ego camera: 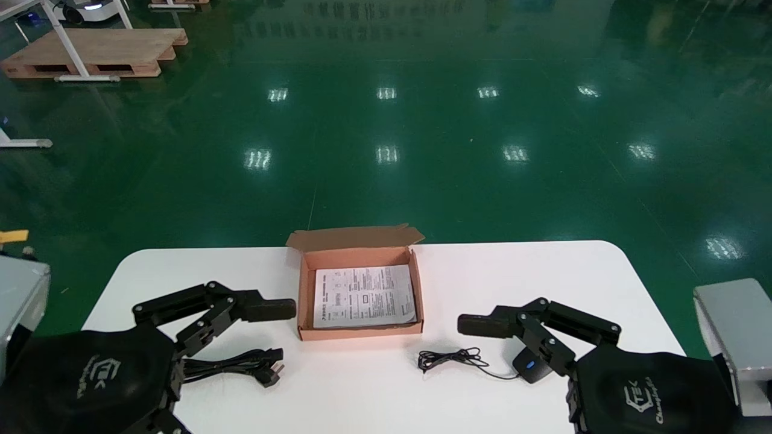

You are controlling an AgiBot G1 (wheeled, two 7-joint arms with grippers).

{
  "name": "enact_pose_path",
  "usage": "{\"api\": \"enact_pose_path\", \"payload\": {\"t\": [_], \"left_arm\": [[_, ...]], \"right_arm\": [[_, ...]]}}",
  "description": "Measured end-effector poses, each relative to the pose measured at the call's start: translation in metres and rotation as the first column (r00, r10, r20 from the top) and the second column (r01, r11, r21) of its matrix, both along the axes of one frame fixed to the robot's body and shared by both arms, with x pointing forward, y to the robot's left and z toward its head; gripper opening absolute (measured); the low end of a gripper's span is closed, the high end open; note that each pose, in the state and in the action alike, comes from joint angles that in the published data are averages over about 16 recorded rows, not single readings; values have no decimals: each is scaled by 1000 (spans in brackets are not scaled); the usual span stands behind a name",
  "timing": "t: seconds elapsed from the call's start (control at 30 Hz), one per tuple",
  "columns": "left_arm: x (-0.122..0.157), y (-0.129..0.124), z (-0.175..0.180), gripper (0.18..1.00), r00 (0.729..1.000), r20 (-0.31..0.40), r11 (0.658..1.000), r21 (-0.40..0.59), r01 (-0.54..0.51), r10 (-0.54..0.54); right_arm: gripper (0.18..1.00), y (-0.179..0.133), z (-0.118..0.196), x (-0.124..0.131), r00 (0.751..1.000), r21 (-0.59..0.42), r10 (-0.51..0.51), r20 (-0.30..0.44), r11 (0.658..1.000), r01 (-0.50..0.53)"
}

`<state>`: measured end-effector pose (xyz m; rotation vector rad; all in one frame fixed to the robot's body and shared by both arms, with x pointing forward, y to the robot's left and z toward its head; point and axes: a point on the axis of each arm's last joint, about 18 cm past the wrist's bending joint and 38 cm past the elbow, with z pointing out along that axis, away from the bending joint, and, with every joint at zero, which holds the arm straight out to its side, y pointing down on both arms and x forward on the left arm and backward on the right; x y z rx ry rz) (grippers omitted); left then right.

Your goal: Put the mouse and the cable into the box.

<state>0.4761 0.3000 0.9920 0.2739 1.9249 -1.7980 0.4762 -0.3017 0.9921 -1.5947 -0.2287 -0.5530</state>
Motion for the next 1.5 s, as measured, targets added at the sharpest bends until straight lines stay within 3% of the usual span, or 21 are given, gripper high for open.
{"api": "enact_pose_path", "payload": {"t": [1.17, 1.37, 1.5], "left_arm": [[0, 0, 0, 1001, 1000, 1, 1000, 2, -1, 1], [9, 0, -13, 1001, 997, 44, 989, 133, -63, 57], [30, 2, -28, 1001, 985, 115, 944, 290, -157, 129]], "right_arm": [[1001, 0, 0, 0, 1000, -2, -1, 0, 1000, 1], [1001, 4, -12, 13, 999, -47, -39, 1, 998, 39], [1001, 11, -26, 34, 995, -121, -97, 10, 988, 98]]}}
